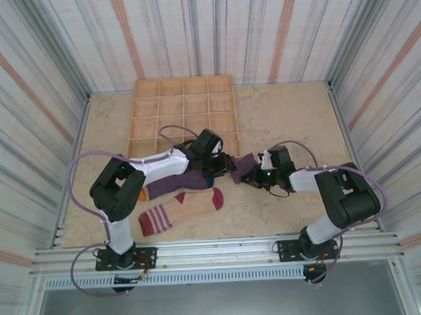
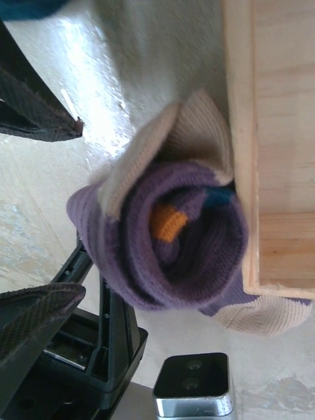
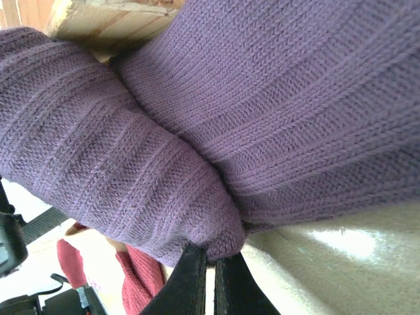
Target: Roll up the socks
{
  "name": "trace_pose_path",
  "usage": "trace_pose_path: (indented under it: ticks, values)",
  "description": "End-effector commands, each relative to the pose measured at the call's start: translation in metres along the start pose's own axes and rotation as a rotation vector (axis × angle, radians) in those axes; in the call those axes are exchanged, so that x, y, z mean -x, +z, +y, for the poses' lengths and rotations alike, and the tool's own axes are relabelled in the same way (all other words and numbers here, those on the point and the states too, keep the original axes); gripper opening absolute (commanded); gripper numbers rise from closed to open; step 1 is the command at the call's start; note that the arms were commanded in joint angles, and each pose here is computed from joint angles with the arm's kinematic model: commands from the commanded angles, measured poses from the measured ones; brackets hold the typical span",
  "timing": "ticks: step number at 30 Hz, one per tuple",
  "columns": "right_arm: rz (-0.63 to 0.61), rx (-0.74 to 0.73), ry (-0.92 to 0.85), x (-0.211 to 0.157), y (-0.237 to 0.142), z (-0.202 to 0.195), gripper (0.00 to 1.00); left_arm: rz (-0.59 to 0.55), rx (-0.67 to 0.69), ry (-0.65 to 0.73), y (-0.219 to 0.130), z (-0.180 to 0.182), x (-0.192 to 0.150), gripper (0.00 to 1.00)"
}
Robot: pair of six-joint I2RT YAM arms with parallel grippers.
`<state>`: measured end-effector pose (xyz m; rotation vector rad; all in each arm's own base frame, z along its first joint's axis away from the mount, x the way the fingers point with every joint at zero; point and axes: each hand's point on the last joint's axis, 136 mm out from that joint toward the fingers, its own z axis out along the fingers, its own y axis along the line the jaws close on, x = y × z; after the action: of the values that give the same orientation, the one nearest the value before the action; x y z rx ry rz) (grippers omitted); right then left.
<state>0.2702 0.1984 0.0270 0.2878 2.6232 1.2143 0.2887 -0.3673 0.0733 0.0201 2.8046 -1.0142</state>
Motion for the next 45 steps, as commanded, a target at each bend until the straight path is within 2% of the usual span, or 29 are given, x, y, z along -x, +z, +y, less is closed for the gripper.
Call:
trace_pose_path:
  ticks: [1, 9, 16, 19, 23, 27, 32, 38, 41, 45]
  values:
    - [0.071, -0.121, 0.12, -0.02, 0.001, -0.031, 0.0, -0.052, -0.001, 0.07, 0.005, -0.011, 0.013, 0.63]
    - [0.075, -0.108, 0.129, -0.019, -0.001, -0.027, 0.0, -0.069, 0.083, 0.054, 0.023, 0.007, 0.021, 0.63]
    - [0.071, -0.082, 0.141, -0.015, -0.006, -0.022, 0.0, -0.069, 0.128, 0.012, 0.034, 0.024, 0.024, 0.55]
    - [0.076, -0.072, 0.136, -0.014, -0.009, -0.017, 0.0, -0.059, 0.136, 0.004, 0.037, 0.027, 0.024, 0.48]
    - [0.076, -0.069, 0.096, -0.013, -0.015, -0.009, 0.01, -0.035, 0.126, 0.001, 0.039, 0.026, 0.021, 0.27]
    - [0.043, -0.136, -0.013, -0.013, -0.027, -0.001, 0.13, -0.004, 0.131, -0.006, 0.038, 0.028, 0.013, 0.15]
    - [-0.044, -0.239, -0.235, -0.017, -0.045, 0.019, 0.4, 0.029, 0.151, -0.001, 0.031, 0.03, 0.0, 0.14]
    - [-0.167, -0.427, -0.646, -0.029, -0.053, 0.045, 0.66, 0.052, 0.154, -0.006, 0.025, 0.029, -0.013, 0.14]
    - [-0.228, -0.507, -0.806, -0.03, -0.048, 0.052, 0.72, 0.072, 0.143, -0.01, 0.025, 0.026, -0.018, 0.14]
    - [-0.273, -0.596, -0.958, -0.029, -0.036, 0.058, 0.72, 0.085, 0.137, -0.012, 0.023, 0.025, -0.023, 0.14]
